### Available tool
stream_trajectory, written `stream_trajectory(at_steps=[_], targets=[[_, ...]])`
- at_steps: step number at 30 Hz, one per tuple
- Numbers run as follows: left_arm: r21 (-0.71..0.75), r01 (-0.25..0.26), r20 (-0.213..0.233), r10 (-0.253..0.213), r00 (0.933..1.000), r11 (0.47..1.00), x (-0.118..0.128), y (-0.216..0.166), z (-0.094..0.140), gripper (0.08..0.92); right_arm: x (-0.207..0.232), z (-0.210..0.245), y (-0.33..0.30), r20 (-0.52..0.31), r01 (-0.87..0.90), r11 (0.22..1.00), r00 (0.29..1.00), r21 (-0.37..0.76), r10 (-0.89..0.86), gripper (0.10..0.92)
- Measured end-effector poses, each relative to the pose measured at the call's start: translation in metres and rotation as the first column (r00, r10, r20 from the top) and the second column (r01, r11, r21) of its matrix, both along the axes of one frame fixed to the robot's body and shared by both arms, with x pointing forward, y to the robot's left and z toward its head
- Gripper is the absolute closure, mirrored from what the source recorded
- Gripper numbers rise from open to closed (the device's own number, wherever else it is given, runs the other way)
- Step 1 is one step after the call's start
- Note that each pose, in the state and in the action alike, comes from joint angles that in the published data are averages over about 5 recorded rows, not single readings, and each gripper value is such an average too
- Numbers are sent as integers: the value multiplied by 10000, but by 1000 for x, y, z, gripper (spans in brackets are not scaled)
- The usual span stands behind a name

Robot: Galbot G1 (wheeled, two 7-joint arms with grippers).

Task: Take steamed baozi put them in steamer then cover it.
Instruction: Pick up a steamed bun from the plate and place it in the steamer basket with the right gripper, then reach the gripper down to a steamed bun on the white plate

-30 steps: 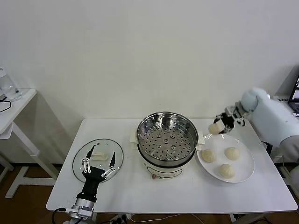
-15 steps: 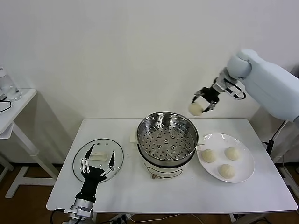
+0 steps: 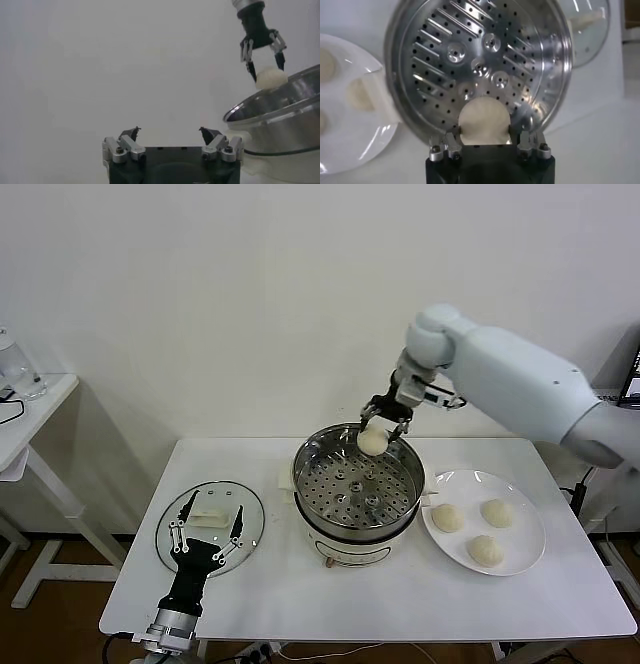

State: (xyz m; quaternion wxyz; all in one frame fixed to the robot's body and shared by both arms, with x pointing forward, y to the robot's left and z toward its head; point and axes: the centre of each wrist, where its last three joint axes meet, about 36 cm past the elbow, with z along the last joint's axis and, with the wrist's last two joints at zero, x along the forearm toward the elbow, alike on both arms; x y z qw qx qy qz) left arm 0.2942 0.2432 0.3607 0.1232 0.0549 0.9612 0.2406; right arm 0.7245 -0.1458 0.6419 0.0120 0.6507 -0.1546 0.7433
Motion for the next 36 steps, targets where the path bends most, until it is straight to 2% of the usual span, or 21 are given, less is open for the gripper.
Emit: stream_trajectory(at_steps=[9,13,17,23,27,31,36], targets=[[-64,13,85,-12,10000,10000,0,-1,-1,177,2,-27,28,24,-296,9989,9996,-367,297,339],[-50,-10,123,11,9999,10000,0,0,-1,177,2,-33,35,42,-396,9981,9992,-474,399,264],[-32,-48,131,48,9999,10000,-1,2,-1,177,1,-32,38,99,-455,9978,9989,-492,460,206],[-58,-53,148,54,9999,10000,0,1,-1,177,-1,-13,26,134,-234,9990,9996,-373,239,200],[-85,-41,134,42,9999,10000,1,-1,-1,177,-2,11,-2,76,557,9984,9984,-76,-557,199],[-43,-72,112,72,9999,10000,2,-2,-1,177,-2,35,-54,-77,2055,9779,9787,378,-2053,200],[4,-96,90,96,9999,10000,4,-2,-3,177,-7,38,-134,-896,4555,8853,8895,932,-4482,200]])
